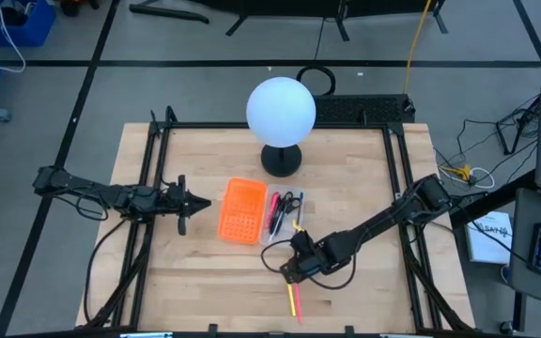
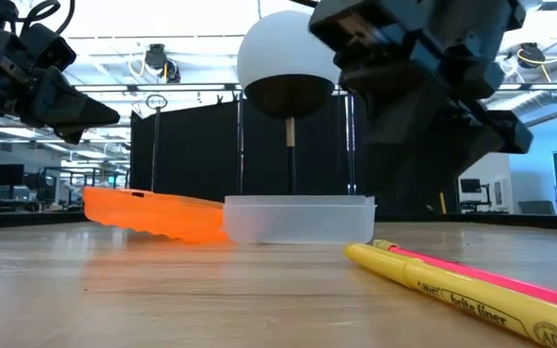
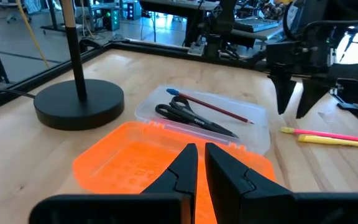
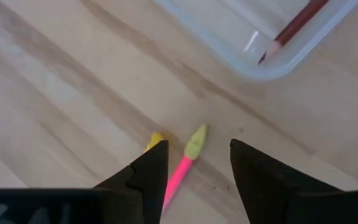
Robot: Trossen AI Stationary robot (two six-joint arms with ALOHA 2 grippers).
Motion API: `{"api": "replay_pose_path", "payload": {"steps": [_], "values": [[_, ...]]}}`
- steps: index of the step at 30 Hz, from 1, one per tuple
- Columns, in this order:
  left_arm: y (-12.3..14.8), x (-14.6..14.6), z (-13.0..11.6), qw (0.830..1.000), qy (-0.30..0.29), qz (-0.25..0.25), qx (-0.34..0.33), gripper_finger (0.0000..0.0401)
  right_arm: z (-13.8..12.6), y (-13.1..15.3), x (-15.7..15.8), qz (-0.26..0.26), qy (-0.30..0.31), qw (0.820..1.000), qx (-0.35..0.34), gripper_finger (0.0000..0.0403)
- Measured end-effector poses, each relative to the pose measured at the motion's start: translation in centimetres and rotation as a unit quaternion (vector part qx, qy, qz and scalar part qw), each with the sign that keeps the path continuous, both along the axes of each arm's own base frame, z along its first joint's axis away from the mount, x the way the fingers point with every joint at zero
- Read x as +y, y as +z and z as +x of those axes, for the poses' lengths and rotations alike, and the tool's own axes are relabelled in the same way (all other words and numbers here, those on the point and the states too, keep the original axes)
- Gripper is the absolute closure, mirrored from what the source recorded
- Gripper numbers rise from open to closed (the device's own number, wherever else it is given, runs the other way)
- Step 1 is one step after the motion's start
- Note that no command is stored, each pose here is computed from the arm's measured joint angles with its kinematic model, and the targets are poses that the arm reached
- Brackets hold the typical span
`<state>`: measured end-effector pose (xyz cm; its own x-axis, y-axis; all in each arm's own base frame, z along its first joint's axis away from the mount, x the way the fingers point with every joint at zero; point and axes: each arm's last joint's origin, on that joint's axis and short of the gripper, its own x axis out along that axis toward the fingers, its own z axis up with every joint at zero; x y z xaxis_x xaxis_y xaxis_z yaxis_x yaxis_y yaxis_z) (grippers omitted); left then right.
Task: Pick & place school supplies into a supply box
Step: Put the pink pencil into the supply box
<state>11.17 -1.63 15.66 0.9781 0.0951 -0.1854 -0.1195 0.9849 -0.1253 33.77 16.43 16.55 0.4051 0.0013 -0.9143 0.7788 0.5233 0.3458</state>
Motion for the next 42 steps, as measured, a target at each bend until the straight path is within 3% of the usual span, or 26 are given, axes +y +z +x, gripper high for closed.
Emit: {"api": "replay_pose_path", "payload": {"steps": [9, 17, 32, 42], "values": [[0.0, 0.0, 0.0, 1.0, 0.002, -0.01, 0.001, 0.0366, 0.5, -0.4, 1.0, 0.013, 0.002, 1.0, -0.026, 0.0241], [-0.2, 0.0, 0.0, 1.0, 0.004, -0.022, 0.008, 0.0366, -0.3, -1.6, 0.2, -0.02, 0.0, 0.999, 0.038, 0.0241], [-0.3, 0.0, -0.1, 1.0, 0.004, -0.022, 0.012, 0.0366, 1.0, -3.3, 0.5, -0.009, 0.009, 1.0, 0.019, 0.0242], [-0.3, 0.0, -0.1, 1.0, 0.004, -0.016, 0.016, 0.0366, 0.0, -5.7, 0.1, -0.021, 0.018, 0.993, 0.113, 0.0258]]}}
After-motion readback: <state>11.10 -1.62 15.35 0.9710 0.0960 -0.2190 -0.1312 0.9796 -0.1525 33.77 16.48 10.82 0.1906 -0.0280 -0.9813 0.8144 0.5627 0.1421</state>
